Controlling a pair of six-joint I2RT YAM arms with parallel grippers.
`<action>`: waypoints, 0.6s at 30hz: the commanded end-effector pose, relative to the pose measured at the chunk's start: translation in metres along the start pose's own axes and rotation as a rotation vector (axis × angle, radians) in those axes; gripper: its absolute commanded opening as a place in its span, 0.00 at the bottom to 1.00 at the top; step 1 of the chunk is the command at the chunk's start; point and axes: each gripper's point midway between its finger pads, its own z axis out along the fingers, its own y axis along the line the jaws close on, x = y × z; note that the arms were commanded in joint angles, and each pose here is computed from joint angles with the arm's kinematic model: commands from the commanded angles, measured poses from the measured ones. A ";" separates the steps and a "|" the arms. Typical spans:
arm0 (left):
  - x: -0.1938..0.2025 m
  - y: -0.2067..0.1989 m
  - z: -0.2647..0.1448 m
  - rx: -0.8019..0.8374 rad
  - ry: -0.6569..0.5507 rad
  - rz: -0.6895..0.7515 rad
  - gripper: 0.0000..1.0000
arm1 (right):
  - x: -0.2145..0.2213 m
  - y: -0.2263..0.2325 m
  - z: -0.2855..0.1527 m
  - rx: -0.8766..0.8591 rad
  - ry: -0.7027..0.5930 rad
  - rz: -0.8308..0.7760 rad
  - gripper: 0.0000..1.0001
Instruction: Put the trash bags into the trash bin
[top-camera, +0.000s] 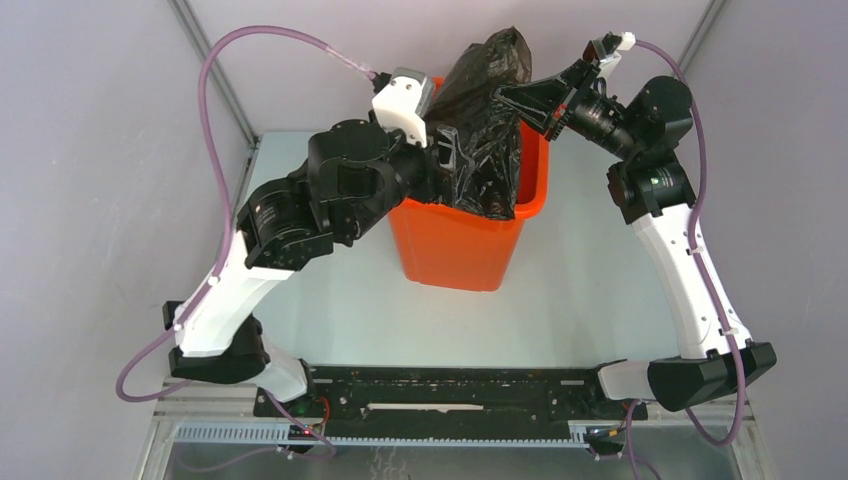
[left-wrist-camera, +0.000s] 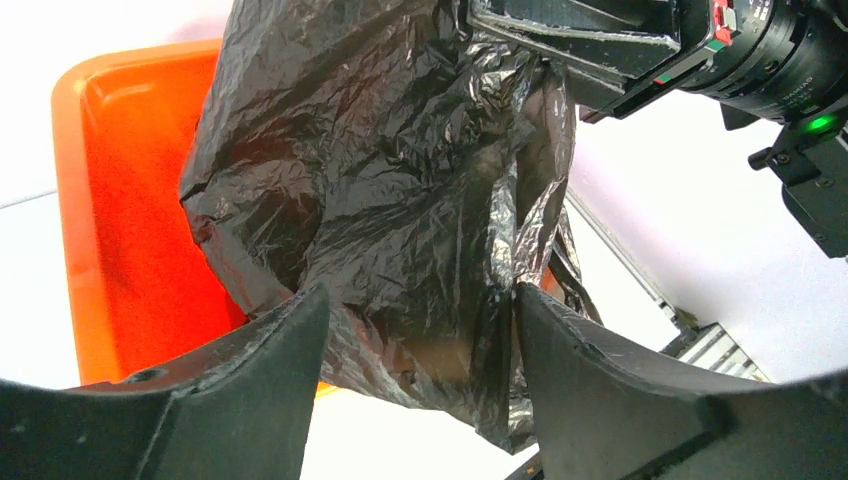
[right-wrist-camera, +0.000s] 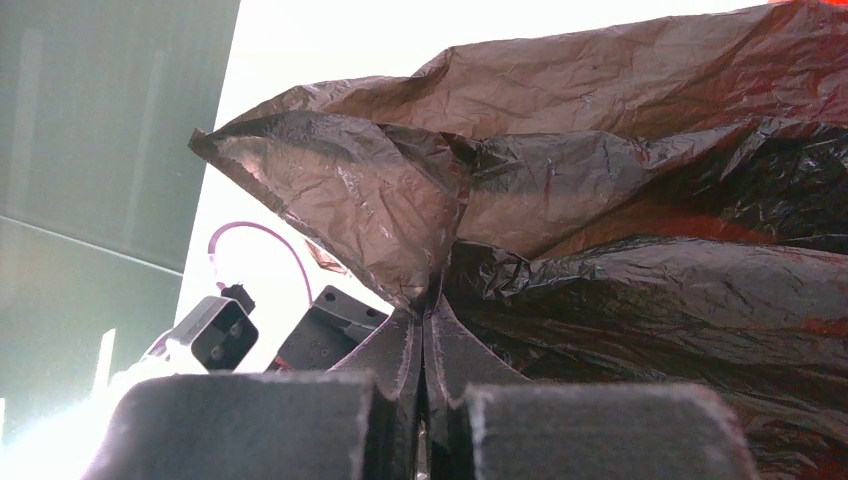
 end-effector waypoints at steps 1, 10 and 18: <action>-0.008 0.005 -0.016 0.008 -0.032 -0.055 0.75 | 0.003 0.012 -0.002 -0.041 0.007 -0.029 0.00; 0.017 0.015 -0.021 -0.021 0.024 -0.066 0.67 | 0.002 0.009 0.001 -0.043 0.010 -0.022 0.00; 0.015 0.029 -0.028 -0.080 0.019 -0.070 0.70 | 0.005 0.009 0.002 -0.043 0.017 -0.025 0.00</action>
